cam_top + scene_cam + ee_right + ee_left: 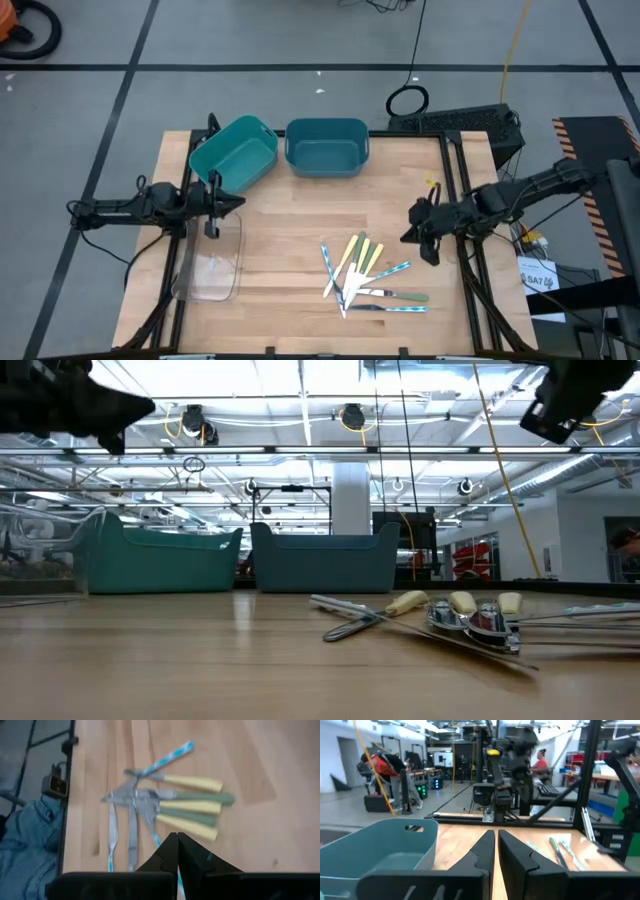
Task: Sort silverware by color (type)
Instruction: Put the top right blue table knife into the blue bin
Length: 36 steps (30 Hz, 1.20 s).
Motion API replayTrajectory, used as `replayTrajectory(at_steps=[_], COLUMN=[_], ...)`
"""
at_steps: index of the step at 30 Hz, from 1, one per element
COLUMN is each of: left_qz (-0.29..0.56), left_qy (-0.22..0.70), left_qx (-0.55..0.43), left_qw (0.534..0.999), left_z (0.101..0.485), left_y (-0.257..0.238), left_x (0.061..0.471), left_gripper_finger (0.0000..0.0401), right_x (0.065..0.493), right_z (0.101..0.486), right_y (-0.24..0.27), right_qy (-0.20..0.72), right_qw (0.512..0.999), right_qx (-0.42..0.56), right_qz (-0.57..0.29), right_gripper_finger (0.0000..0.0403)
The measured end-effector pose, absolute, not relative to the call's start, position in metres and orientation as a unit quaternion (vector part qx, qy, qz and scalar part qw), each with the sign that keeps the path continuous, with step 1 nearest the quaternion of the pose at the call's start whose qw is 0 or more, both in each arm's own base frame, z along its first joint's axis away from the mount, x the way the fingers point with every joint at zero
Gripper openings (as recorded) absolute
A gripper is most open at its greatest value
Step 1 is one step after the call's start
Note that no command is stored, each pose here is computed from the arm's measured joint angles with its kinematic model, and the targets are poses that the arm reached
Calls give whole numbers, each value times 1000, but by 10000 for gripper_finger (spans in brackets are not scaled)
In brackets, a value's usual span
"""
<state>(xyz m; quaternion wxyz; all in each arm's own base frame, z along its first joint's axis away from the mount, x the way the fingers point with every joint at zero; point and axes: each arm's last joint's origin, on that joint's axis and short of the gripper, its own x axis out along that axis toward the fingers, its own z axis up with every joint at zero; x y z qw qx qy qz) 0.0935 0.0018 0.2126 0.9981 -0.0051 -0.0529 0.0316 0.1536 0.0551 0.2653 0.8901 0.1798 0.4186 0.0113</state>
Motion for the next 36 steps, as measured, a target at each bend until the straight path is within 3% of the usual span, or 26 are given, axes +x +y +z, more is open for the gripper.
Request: replayTrajectory(at_steps=[13, 21, 29, 36], left_qz=[-3, -39, -24, -38], left_qy=[-1, 98, 164, 222], left_qx=[-39, -29, 31, 51], left_qw=[999, 994, 986, 973], left_z=[278, 280, 299, 314], left_y=[-8, -29, -52, -72], left_x=[127, 181, 223, 244], left_gripper_finger=[30, 30, 31, 30], right_x=[169, 176, 185, 192], right_z=[214, 181, 162, 145], right_y=[106, 125, 131, 134], right_qy=[559, 618, 628, 637], right_qw=[824, 786, 778, 769], right_qx=[87, 13, -10, -56], right_qz=[-6, -8, -20, -19], right_gripper_finger=[3, 64, 134, 154])
